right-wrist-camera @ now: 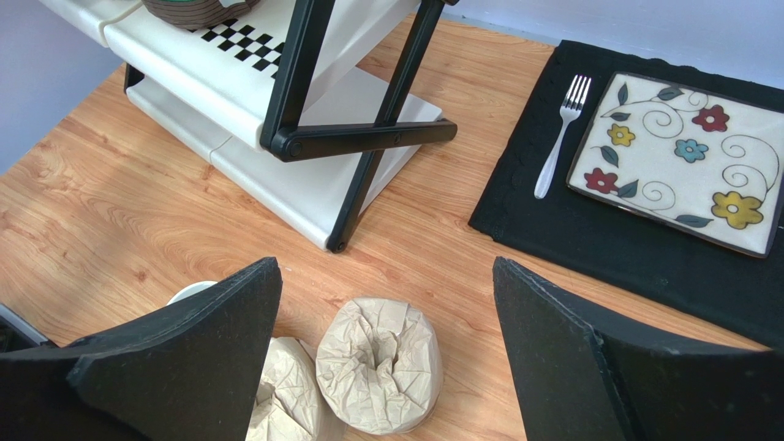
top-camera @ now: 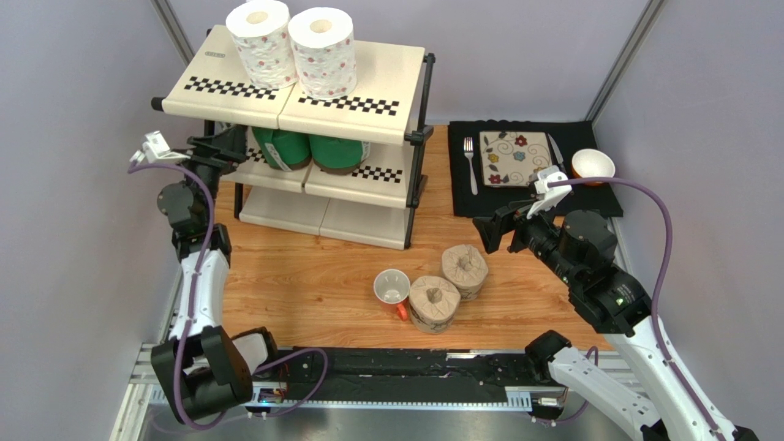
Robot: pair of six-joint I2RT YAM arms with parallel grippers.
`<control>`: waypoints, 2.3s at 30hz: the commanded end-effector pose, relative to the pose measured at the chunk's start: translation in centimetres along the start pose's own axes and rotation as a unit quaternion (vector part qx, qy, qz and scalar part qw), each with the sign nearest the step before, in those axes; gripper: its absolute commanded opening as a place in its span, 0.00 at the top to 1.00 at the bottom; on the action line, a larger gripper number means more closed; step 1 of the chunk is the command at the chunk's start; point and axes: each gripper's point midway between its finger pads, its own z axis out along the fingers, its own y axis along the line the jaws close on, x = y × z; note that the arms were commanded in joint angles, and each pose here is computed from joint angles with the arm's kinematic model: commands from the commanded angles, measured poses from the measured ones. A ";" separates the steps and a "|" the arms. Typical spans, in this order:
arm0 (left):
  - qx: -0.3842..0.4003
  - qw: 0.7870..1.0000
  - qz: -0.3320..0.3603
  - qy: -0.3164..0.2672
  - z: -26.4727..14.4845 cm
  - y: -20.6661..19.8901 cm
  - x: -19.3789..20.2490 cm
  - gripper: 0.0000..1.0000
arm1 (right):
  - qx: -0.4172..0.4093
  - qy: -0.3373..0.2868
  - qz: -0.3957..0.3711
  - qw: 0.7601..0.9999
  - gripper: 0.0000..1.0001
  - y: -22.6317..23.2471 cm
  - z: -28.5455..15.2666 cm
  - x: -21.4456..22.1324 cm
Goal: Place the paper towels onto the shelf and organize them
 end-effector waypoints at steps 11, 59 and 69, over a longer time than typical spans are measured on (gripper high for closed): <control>-0.020 0.994 0.073 0.076 -7.3 -1.9 2.0 0.03 | 0.034 -0.040 0.009 0.999 0.10 -1.1 -1.3 -2.4; 0.355 0.786 0.245 0.442 -21.2 -22.1 32.8 0.01 | 0.110 -0.057 0.035 0.992 0.11 -3.7 -3.7 -2.6; 0.390 0.701 0.251 0.541 -24.8 -20.6 36.7 0.01 | 0.106 -0.051 0.038 0.992 0.10 -3.6 -3.4 -2.3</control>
